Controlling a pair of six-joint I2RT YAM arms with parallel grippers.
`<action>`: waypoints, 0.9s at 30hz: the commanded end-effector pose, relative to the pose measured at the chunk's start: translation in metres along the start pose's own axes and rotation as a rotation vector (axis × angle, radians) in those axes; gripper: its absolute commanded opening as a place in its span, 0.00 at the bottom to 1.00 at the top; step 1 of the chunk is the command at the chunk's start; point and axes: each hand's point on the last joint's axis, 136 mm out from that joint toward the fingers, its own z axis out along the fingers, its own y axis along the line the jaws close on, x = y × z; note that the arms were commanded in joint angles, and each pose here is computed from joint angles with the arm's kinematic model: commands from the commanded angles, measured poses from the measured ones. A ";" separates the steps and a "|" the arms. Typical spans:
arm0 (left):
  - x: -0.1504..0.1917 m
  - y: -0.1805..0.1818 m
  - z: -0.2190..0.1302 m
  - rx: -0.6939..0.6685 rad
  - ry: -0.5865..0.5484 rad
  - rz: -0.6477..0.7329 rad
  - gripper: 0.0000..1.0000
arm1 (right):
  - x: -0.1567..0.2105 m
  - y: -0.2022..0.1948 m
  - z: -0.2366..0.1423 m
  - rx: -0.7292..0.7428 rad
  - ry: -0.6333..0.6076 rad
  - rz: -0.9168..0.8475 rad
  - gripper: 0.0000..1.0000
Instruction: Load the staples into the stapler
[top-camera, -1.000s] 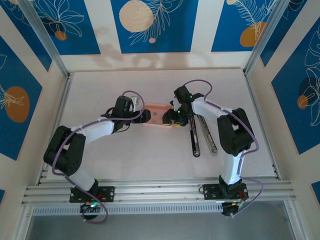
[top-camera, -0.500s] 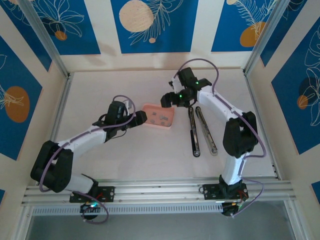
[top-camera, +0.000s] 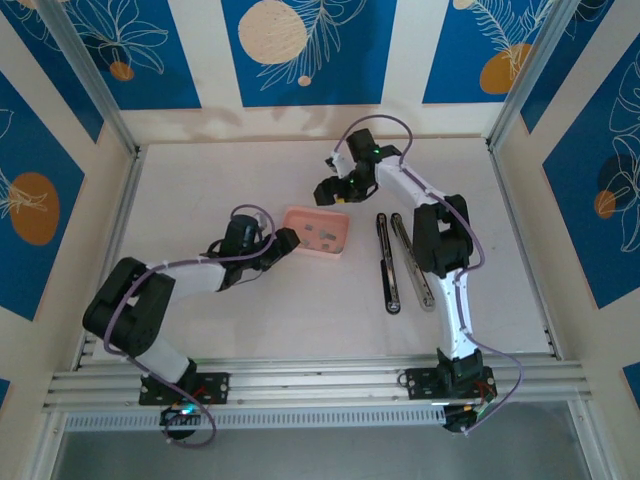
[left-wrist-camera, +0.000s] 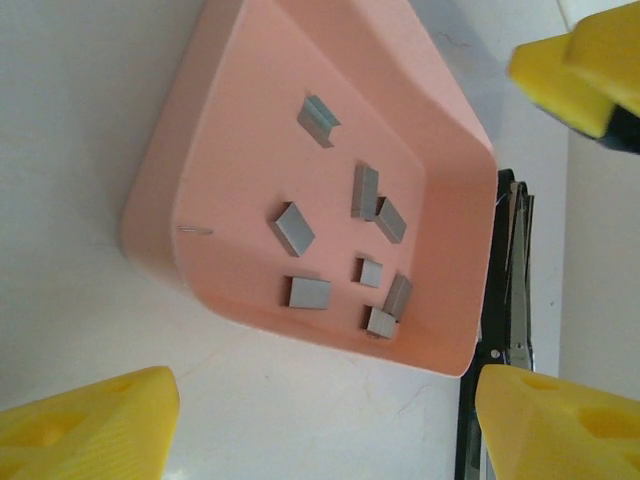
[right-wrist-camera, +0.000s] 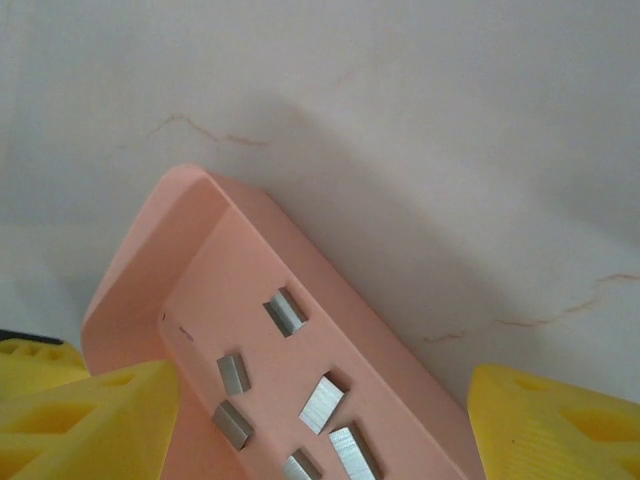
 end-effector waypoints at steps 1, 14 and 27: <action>0.001 -0.012 0.007 0.063 0.001 -0.009 0.78 | 0.009 0.020 0.003 -0.098 0.052 -0.014 0.76; -0.004 -0.017 0.023 0.043 0.018 0.055 0.78 | 0.052 0.025 0.007 -0.123 0.151 -0.007 0.73; -0.006 -0.022 0.025 0.048 0.018 0.093 0.78 | 0.088 0.054 -0.026 -0.140 0.161 0.027 0.71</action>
